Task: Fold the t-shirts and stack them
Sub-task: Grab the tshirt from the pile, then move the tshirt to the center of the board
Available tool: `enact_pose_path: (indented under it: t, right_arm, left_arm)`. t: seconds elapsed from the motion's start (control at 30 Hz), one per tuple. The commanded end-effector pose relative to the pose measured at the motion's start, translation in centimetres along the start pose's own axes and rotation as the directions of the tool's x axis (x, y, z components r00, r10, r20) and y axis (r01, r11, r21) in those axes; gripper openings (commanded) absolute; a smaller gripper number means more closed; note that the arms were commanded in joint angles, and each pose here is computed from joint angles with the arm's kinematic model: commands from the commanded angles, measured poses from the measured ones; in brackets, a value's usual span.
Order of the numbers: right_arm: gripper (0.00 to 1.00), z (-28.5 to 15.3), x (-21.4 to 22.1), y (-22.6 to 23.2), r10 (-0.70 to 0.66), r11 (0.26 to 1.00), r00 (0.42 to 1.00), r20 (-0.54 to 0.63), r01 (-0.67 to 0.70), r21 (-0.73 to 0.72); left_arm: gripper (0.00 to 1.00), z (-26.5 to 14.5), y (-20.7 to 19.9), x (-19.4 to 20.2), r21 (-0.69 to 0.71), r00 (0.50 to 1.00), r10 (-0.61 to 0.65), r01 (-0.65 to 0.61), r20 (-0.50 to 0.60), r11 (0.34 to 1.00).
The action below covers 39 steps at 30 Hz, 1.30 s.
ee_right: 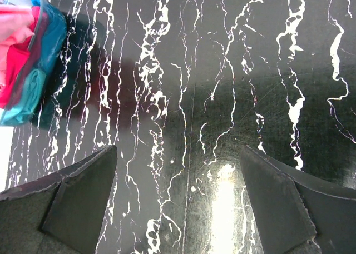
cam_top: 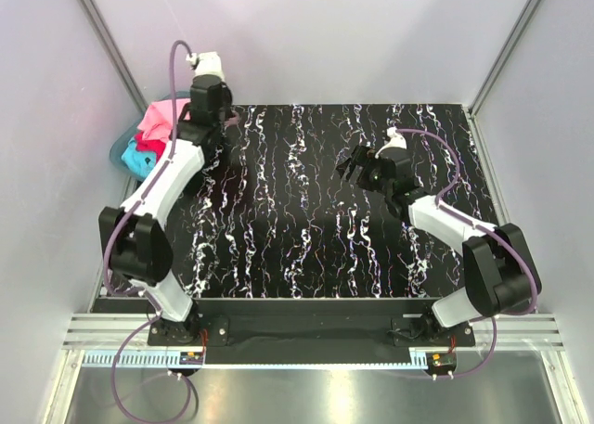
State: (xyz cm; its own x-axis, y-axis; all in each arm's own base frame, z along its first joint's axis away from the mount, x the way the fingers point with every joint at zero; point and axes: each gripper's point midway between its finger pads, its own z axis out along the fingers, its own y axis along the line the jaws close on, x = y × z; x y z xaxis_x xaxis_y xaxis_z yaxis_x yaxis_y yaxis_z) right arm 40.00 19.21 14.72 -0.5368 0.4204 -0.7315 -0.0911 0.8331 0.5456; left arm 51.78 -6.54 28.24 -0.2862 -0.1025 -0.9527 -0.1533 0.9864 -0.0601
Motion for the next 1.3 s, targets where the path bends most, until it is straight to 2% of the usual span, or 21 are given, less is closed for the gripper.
enact_pose_path:
  t: [0.0, 0.27, 0.4, 0.53, 0.67, 0.77, 0.93, 1.1, 1.13, 1.2, 1.23, 1.27]
  right_arm:
    - [1.00, 0.6, -1.3, 1.3, -0.027, 0.999, 0.999, 0.034, 0.028, -0.023]
    - [1.00, 0.7, -2.7, 0.3, -0.056, 0.997, 0.996, 0.069, 0.052, 0.058]
    - [1.00, -0.1, -4.5, -3.0, -0.089, 0.968, 0.988, 0.126, 0.056, 0.246]
    - [1.00, -1.2, -7.3, -7.2, -0.028, 0.924, 0.976, 0.215, -0.057, 0.379]
    - [1.00, -1.8, -9.6, -11.1, 0.049, 0.884, 0.964, 0.262, -0.164, 0.437]
    - [1.00, -1.8, -10.1, -13.3, 0.096, 0.865, 0.963, 0.253, -0.206, 0.457]
    - [1.00, -0.7, -10.5, -12.5, 0.139, 0.888, 0.965, 0.224, -0.222, 0.403]
    - [1.00, -0.6, -10.3, -12.2, 0.136, 0.899, 0.970, 0.203, -0.207, 0.387]
    - [1.00, -0.5, -10.1, -12.1, 0.137, 0.902, 0.971, 0.195, -0.204, 0.381]
    - [1.00, 0.0, -9.2, -11.5, 0.155, 0.915, 0.976, 0.155, -0.201, 0.349]
    - [1.00, 0.3, -8.8, -11.4, 0.163, 0.919, 0.977, 0.140, -0.202, 0.338]
    - [1.00, 0.6, -8.1, -11.4, 0.176, 0.920, 0.977, 0.123, -0.207, 0.333]
  left_arm:
    - [0.00, -5.1, -2.2, -7.3, 0.038, 0.985, 0.008, -0.015, 0.173, 0.999]
    - [0.00, -14.1, -11.3, -8.7, 0.261, 0.973, -0.027, -0.034, 0.227, 0.965]
    - [0.00, -17.6, -14.6, -8.6, 0.344, 0.972, -0.035, -0.049, 0.232, 0.938]
    - [0.00, -19.7, -17.7, -6.2, 0.402, 0.980, 0.000, -0.082, 0.201, 0.912]
    - [0.00, -17.9, -17.9, -1.6, 0.359, 0.987, 0.050, -0.103, 0.153, 0.928]
    - [0.00, -15.7, -17.8, 1.8, 0.330, 0.988, 0.095, -0.131, 0.122, 0.935]
    - [0.00, -10.8, -18.4, 6.7, 0.363, 0.997, 0.073, -0.070, 0.005, 0.929]
    - [0.00, -8.9, -20.7, 10.6, 0.433, 0.994, 0.073, -0.032, -0.078, 0.901]
    - [0.04, -8.8, -20.9, 11.2, 0.439, 0.993, 0.074, -0.026, -0.093, 0.898]
    - [0.19, -8.5, -20.7, 12.8, 0.428, 0.989, 0.070, -0.007, -0.130, 0.904]
    - [0.45, -8.5, -20.4, 13.3, 0.416, 0.988, 0.067, -0.003, -0.139, 0.909]
    - [0.55, -8.4, -19.8, 13.5, 0.390, 0.988, 0.063, -0.004, -0.139, 0.921]
